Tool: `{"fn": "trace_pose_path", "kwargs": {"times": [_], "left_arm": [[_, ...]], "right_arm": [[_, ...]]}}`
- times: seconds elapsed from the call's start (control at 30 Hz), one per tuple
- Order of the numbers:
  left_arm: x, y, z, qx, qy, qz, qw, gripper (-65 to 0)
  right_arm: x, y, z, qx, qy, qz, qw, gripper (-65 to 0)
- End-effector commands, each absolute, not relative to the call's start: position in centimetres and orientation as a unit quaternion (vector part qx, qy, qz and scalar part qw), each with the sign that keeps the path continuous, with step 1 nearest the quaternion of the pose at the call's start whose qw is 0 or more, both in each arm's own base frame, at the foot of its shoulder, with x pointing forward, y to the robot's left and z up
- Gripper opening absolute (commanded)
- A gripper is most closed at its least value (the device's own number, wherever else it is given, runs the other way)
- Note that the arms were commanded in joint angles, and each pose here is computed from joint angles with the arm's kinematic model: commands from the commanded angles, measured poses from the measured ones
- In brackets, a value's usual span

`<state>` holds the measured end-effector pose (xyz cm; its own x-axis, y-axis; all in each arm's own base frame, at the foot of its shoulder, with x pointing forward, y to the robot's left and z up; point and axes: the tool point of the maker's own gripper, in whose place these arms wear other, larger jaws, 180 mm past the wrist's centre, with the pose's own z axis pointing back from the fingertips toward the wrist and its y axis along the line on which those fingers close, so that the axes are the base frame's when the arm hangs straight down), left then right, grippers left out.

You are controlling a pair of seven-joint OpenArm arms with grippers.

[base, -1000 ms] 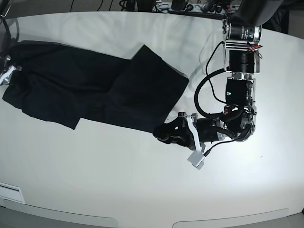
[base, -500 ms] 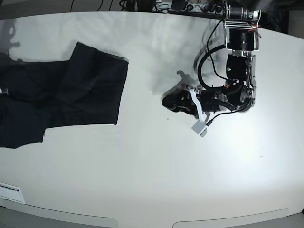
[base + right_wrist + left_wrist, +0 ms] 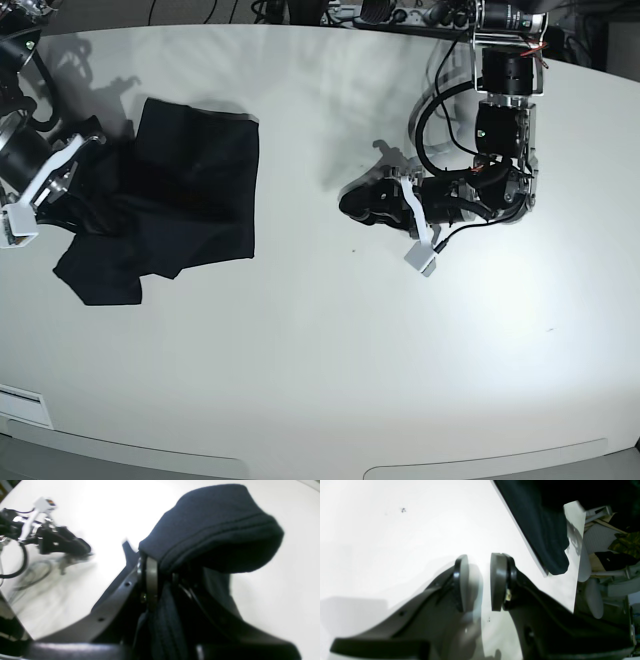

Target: Fold the T-shirt properly

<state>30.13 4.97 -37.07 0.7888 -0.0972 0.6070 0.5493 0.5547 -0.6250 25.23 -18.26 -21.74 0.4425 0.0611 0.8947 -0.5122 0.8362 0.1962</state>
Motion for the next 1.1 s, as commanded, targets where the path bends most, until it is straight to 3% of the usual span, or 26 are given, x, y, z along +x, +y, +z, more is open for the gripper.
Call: {"fn": "trace_pose_path", "kwargs": {"times": [0.0,0.33,0.4,0.43,0.47,0.67,0.83,0.93,1.0,1.03,1.07], "left_arm": [[31.3,4.6,-35.3,-0.442,-0.289,-0.194,0.827,-47.2],[31.3,4.6,-35.3,-0.443,-0.288,-0.194,0.827,-47.2],[31.3,4.6,-35.2,-0.446,-0.289,-0.193,0.825,-47.2],[31.3,4.6,-35.2,-0.447,-0.289,-0.193,0.825,-47.2],[31.3,4.6,-35.1,-0.447,-0.290,-0.193,0.824,-47.2],[31.4,4.5,-35.0,-0.448,-0.291,-0.193,0.823,-47.2],[31.5,4.7,-34.9,-0.446,-0.292,-0.194,0.823,-47.2],[31.9,5.5,-34.7,-0.437,-0.295,-0.198,0.827,-48.2],[32.4,6.4,-34.4,-0.426,-0.299,-0.202,0.830,-55.8],[32.6,6.9,-34.3,-0.419,-0.301,-0.204,0.832,-63.4],[32.9,7.5,-34.1,-0.412,-0.303,-0.206,0.834,-65.0]], "right_arm": [[25.5,-17.3,-20.8,0.239,-0.515,0.188,0.802,-65.0],[26.3,-10.4,-25.8,0.279,-0.494,0.196,0.800,-64.3],[26.1,-9.0,-26.7,0.287,-0.484,0.217,0.798,-38.3],[25.9,-8.4,-27.0,0.290,-0.477,0.227,0.798,-29.2],[25.7,-7.6,-27.0,0.300,-0.474,0.235,0.794,-27.3],[22.6,-2.4,-22.8,0.401,-0.461,0.308,0.730,-27.4],[22.6,-2.3,-19.2,0.361,-0.508,0.349,0.700,-30.0],[24.3,-5.4,-17.8,0.284,-0.555,0.331,0.709,-39.8],[25.5,-8.2,-17.0,0.238,-0.584,0.304,0.715,-51.8],[26.0,-9.7,-16.6,0.216,-0.594,0.285,0.721,-61.5],[26.5,-11.5,-16.4,0.197,-0.601,0.253,0.732,-65.0]]}}
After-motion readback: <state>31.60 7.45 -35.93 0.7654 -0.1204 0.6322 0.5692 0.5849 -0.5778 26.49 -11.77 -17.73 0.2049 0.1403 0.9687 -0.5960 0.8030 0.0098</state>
